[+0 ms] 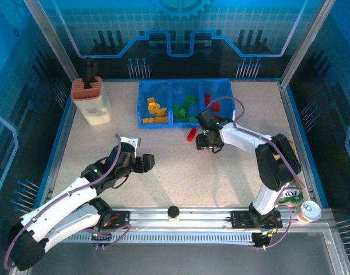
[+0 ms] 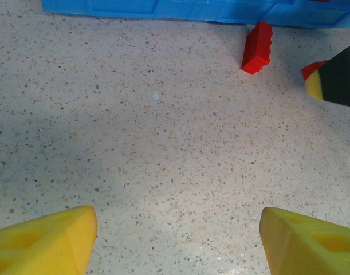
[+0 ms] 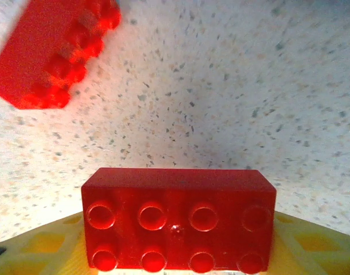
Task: Sort the legos into containers by color
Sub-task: Pick up the lego from the center of the table, then place the lego in the container.
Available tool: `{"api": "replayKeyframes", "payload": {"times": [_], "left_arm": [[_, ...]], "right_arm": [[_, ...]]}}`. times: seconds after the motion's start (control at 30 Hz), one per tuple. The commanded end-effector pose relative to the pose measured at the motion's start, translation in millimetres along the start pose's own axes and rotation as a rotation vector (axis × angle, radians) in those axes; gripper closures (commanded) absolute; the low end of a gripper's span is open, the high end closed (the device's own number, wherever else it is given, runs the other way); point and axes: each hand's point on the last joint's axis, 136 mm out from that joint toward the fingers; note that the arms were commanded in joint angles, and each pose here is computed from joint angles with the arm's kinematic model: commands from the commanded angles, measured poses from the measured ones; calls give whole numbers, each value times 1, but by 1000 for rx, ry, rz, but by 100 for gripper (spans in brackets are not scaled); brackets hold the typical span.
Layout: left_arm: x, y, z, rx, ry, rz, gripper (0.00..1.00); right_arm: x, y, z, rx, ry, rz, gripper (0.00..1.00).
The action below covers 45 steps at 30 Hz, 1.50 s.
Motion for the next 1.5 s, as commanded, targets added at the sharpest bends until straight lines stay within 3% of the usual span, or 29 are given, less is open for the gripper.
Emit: {"api": "replayKeyframes", "payload": {"times": [0.0, 0.3, 0.63, 1.2, 1.47], "left_arm": [[-1, -4, -2, -2, 19, -6, 25], [-3, -4, -13, 29, 1, -11, 25], [-2, -7, -15, 30, -1, -2, 25], [0, -7, -17, 32, 0, 8, 26], [-1, -6, -15, 28, -1, 7, 26]], "right_arm": [[-19, 19, 12, -45, -27, -29, 45], [-66, 45, 70, -107, -83, -41, 44], [-94, 34, 118, -93, -123, -36, 44], [-93, 3, 150, -47, -145, -26, 36], [-89, 16, 152, -73, -164, 0, 25]]}}
Point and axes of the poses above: each hand's point on the last joint's axis, 136 mm out from that joint toward the fingers, its own y axis back along the fingers, its own x axis along the line the jaws close on, z = x × y, and after that the axes turned 5 degrees about y, right-handed
